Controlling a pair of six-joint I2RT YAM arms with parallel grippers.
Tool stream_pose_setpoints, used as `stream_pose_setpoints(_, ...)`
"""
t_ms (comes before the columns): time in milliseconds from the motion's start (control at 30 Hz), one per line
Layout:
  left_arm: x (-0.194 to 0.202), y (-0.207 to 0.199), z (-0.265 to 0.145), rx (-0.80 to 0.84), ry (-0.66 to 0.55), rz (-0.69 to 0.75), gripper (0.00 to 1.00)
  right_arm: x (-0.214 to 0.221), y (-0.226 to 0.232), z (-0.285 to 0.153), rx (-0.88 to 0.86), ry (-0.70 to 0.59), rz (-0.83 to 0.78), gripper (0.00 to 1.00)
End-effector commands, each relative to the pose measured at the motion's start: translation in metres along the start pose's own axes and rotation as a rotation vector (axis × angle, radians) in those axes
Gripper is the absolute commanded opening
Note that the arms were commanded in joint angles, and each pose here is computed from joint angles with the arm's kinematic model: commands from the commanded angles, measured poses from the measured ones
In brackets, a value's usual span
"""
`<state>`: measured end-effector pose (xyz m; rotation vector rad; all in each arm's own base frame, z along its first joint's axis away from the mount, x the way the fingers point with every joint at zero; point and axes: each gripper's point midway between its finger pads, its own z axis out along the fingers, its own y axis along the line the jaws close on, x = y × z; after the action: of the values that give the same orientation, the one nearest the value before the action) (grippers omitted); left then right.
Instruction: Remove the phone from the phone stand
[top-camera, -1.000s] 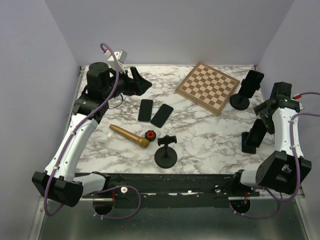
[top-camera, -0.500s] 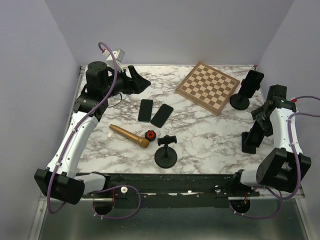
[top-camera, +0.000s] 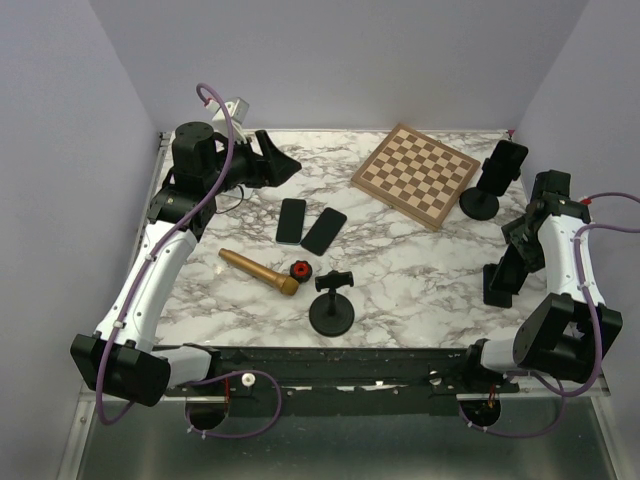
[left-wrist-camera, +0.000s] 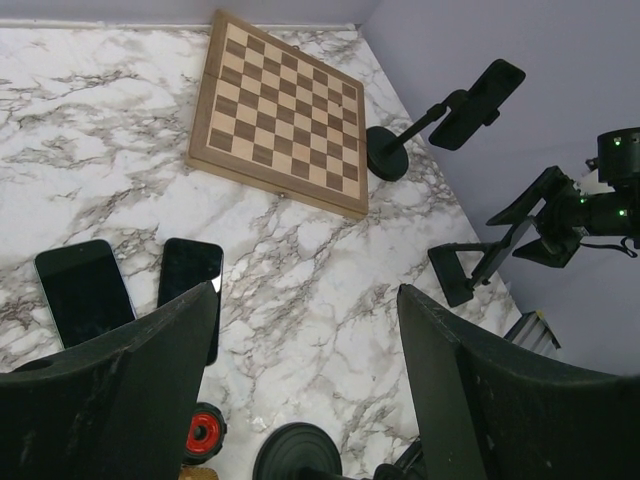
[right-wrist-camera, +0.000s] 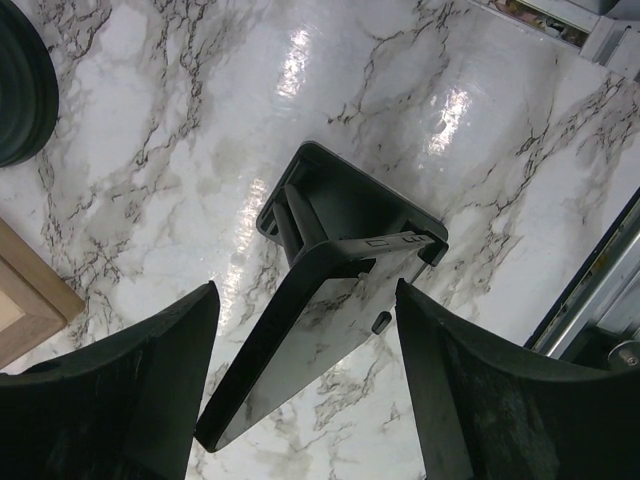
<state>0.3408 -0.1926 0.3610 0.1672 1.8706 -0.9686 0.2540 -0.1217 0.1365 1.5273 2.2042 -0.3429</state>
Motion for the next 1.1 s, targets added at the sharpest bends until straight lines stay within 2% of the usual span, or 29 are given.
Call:
stream_pose_setpoints(0,-0.002,-0.005,-0.001,0.034,-0.006,0.004,0.80,-0.007,-0.004,-0.006,0.020,-0.029,0.000,0.75)
stream_pose_setpoints(167,-0.002,-0.004,0.000,0.034,-0.005,0.004,0.80,-0.002,-0.002,-0.004,0.018,-0.002,-0.012,0.58)
stream_pose_setpoints(500,-0.002,-0.003,-0.001,0.032,-0.005,0.006,0.80,-0.007,-0.004,-0.012,0.014,-0.015,-0.013,0.51)
stream_pose_setpoints(733,-0.003,-0.003,-0.002,0.033,-0.006,0.004,0.80,-0.012,-0.003,-0.022,0.004,-0.018,-0.035,0.37)
stream_pose_setpoints(800,-0.004,-0.003,-0.002,0.035,-0.008,0.002,0.80,-0.015,-0.006,-0.024,0.013,-0.027,-0.048,0.31)
stream_pose_setpoints(1000,-0.004,-0.003,-0.002,0.040,-0.006,0.000,0.80,-0.017,-0.011,-0.028,0.035,-0.033,-0.079,0.04)
stream_pose_setpoints(1067,-0.004,-0.003,-0.002,0.040,-0.006,0.001,0.80,-0.020,-0.013,-0.031,0.045,-0.035,-0.086,0.01)
